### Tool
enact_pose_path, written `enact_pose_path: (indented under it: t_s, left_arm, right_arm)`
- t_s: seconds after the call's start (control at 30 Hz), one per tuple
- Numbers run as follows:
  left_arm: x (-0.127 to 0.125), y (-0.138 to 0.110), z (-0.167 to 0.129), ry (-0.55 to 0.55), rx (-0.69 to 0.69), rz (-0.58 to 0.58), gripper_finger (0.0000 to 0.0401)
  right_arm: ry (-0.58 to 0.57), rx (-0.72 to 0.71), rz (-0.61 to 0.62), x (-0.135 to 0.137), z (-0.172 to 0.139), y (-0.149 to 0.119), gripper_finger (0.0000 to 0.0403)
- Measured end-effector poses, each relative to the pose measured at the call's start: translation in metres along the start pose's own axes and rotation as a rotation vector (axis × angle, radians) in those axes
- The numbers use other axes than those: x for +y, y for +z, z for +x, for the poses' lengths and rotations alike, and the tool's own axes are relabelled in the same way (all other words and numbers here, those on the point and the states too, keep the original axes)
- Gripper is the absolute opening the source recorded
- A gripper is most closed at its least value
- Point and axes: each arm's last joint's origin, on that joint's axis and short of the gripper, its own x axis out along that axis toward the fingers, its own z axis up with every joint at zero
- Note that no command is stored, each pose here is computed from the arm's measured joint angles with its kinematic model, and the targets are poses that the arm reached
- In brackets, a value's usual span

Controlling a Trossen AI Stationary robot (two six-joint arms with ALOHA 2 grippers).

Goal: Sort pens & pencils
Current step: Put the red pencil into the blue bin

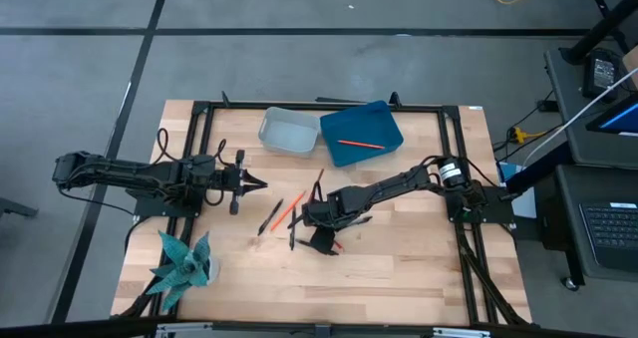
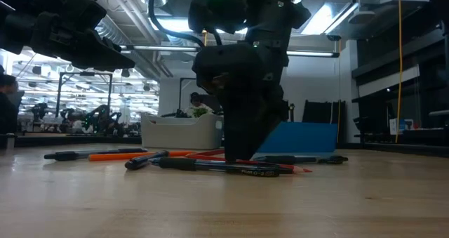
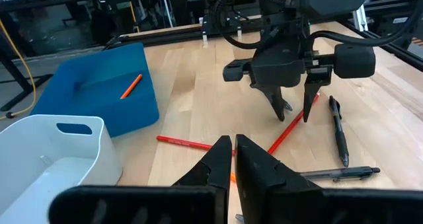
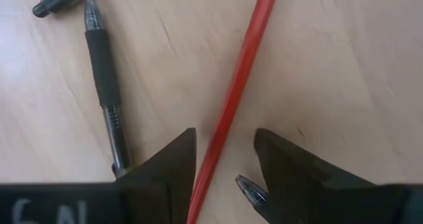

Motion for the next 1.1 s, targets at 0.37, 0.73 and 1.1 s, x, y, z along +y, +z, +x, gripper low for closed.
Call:
enact_pose_path:
  t_s: [0.37,0.73,1.1]
  left_arm:
    - [0.0,0.0,0.0,0.0,0.0,0.0,0.0014]
    - [0.0,0.0,0.0,0.0,0.0,0.0,0.0014]
    - [0.0,0.001,0.0,0.001,-0.009,0.001,0.0014]
  right_arm:
    - [-0.043,0.02,-0.03,-0.003,0.013,-0.002,0.0164]
    - [-0.098,-0.012,-0.082,-0.003,0.015,-0.001,0.0164]
    - [-0.099,-0.011,-0.08,-0.004,0.015,-0.001,0.0164]
